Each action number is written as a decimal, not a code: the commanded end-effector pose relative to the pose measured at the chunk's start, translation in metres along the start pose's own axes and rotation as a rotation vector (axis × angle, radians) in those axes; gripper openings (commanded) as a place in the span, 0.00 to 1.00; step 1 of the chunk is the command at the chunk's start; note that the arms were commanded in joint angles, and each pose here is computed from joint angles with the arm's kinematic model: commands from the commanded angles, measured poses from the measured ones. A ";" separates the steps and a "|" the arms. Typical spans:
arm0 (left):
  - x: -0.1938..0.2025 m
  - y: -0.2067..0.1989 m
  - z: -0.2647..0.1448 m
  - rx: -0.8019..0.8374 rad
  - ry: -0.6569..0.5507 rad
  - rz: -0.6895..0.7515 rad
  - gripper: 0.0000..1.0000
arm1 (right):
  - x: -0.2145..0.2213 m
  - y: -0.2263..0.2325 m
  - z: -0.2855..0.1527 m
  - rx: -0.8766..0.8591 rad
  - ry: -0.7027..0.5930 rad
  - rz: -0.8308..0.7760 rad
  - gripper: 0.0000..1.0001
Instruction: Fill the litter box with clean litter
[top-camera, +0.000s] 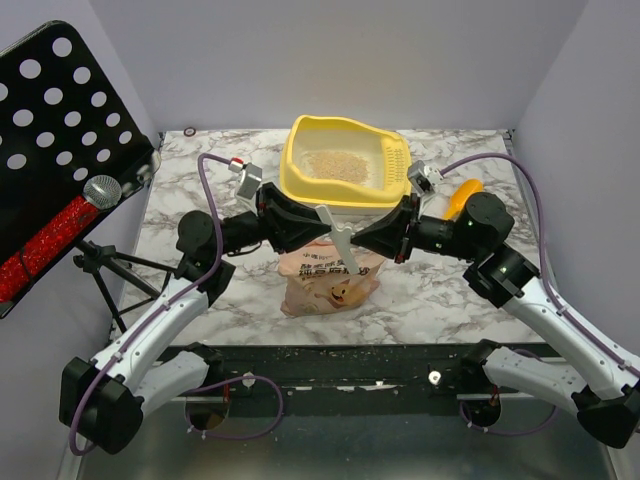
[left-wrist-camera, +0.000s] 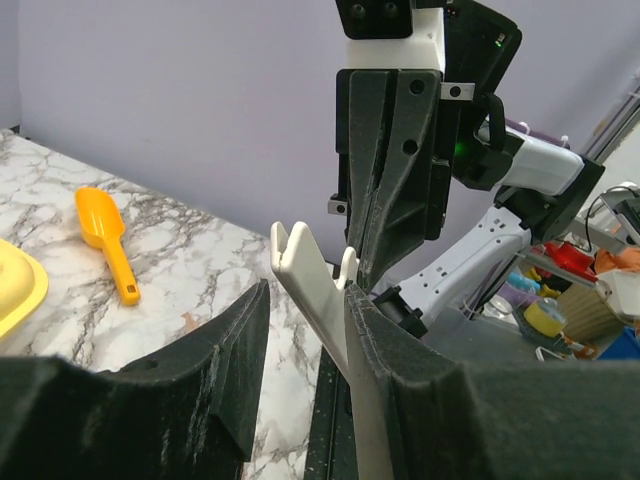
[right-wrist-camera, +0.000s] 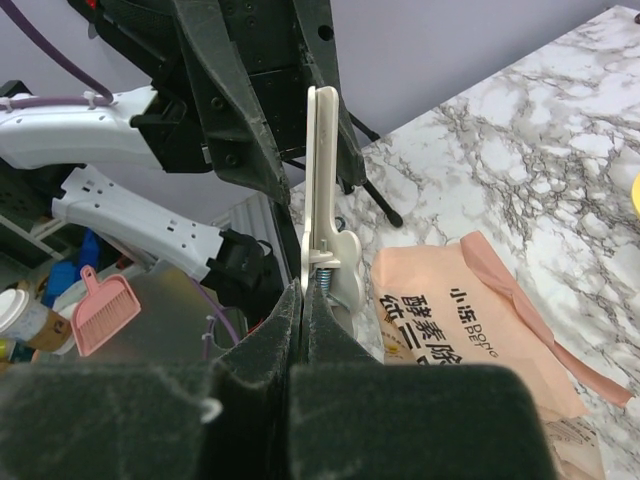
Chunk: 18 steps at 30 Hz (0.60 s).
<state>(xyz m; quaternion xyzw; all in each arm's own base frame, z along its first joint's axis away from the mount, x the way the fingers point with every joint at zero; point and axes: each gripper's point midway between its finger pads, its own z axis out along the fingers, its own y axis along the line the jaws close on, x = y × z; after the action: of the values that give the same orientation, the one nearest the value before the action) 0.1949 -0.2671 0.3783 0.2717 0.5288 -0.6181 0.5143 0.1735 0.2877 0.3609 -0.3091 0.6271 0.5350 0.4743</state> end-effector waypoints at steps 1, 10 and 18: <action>-0.006 -0.008 -0.005 0.027 -0.019 0.047 0.44 | -0.004 0.004 0.006 -0.016 -0.024 -0.013 0.00; -0.007 -0.007 -0.007 0.012 -0.017 0.063 0.06 | -0.001 0.007 0.006 -0.022 -0.002 -0.017 0.00; -0.006 -0.011 -0.009 0.028 -0.010 0.079 0.00 | 0.012 0.000 -0.001 0.020 0.054 -0.046 0.35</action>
<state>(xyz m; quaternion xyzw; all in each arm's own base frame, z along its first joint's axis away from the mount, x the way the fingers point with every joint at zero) 0.1874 -0.2612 0.3829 0.2779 0.5213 -0.6174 0.5194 0.1743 0.2926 0.3528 -0.3208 0.6310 0.5233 0.4745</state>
